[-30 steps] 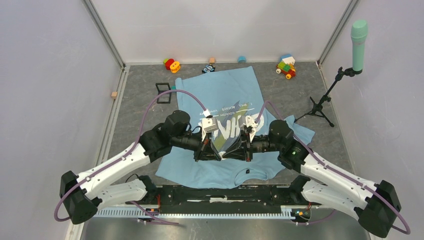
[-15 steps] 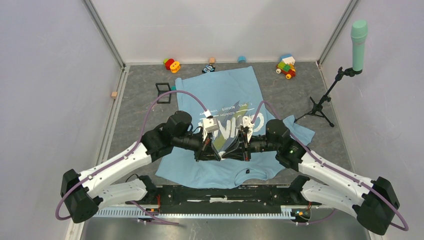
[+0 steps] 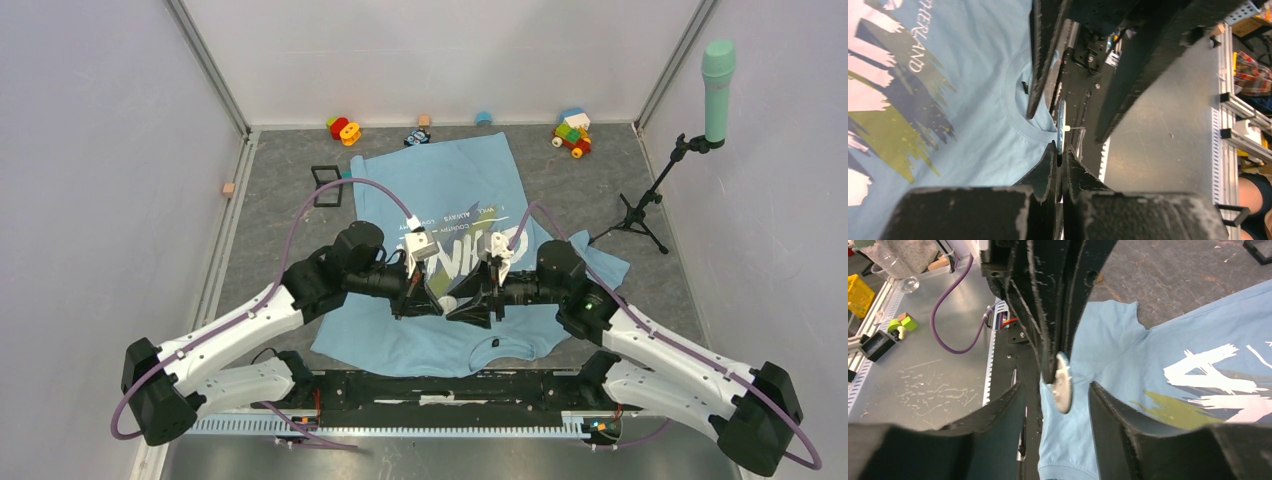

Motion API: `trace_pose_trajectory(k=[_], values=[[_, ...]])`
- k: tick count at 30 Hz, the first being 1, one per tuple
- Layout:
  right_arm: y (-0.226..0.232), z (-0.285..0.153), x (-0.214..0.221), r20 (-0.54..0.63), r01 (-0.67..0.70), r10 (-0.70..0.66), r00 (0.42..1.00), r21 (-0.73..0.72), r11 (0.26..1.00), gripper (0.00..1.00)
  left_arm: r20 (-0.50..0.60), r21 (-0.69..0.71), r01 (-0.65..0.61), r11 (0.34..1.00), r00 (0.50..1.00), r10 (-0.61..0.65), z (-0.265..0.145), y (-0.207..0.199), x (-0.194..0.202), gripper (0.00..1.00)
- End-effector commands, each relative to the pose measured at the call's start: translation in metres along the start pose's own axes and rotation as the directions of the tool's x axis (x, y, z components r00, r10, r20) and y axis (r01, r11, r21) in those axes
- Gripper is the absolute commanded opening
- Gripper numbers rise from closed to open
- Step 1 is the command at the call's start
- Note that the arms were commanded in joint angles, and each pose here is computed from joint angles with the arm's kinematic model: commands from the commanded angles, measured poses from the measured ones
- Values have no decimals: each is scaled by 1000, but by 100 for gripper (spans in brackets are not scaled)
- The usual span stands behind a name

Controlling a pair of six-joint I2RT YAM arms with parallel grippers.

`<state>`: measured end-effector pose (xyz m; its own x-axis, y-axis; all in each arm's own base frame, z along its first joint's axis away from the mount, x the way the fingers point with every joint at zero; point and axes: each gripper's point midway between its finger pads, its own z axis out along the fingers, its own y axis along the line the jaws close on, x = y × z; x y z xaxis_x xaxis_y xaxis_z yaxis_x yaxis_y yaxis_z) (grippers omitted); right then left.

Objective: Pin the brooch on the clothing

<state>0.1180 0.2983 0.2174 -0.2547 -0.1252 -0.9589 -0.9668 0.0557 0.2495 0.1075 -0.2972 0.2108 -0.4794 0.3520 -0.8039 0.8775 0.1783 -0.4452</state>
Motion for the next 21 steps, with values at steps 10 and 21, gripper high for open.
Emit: trace_pose_trajectory(k=[10, 21], values=[[-9, -38, -33, 92, 82, -106, 990, 236, 968, 89, 188, -308, 243, 920, 963, -191, -15, 50, -6, 2], [-66, -21, 53, 63, -188, 180, 982, 480, 857, 68, 388, -415, 564, 714, 819, -422, -24, 93, 61, 2]])
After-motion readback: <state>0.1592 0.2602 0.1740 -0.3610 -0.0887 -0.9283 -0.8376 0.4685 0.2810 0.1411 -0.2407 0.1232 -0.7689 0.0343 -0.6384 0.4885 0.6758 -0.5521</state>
